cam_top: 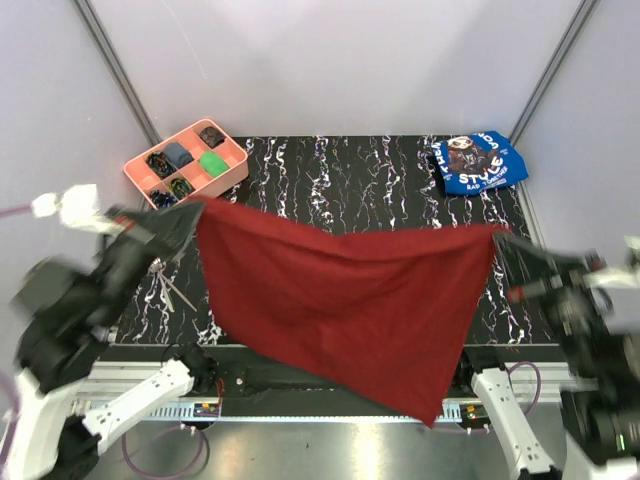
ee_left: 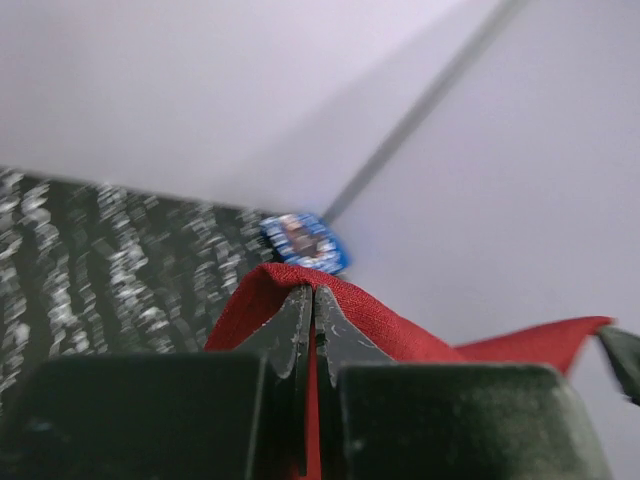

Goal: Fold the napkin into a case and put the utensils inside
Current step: Fold and flatten the napkin at the center of the board.

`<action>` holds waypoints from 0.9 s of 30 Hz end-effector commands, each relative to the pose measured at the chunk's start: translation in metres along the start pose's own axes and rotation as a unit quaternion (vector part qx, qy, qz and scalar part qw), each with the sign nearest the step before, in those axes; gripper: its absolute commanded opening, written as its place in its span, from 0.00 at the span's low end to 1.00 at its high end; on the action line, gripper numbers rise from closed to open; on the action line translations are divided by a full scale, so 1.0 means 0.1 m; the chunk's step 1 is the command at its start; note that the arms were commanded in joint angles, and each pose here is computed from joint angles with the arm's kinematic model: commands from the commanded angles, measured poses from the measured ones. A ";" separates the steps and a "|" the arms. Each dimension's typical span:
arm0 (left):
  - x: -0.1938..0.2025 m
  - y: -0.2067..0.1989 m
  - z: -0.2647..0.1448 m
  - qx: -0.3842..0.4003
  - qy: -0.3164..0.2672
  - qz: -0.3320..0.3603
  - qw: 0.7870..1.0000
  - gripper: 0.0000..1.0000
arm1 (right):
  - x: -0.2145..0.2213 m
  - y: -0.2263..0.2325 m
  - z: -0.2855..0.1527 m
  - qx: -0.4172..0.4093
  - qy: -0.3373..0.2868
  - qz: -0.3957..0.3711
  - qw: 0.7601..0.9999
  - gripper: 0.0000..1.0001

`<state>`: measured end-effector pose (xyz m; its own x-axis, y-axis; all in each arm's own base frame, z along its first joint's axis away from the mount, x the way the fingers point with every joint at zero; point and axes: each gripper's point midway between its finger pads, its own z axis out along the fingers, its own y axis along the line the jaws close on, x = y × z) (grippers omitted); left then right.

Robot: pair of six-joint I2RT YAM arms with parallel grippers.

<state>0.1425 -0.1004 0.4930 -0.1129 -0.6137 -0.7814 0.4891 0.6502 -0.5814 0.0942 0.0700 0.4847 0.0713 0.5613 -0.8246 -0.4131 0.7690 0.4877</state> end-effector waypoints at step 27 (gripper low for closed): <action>2.17 3.08 2.06 -0.364 0.264 -0.028 0.893 0.00 | 2.64 -2.76 2.63 0.195 0.351 0.020 0.915 0.00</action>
<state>0.4587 -0.1215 0.1547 -0.6220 -0.4806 -0.6182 -0.2586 0.8713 -0.4172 0.4814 0.0842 0.1741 -0.6168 0.3610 -0.6994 -0.0031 0.8875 0.4608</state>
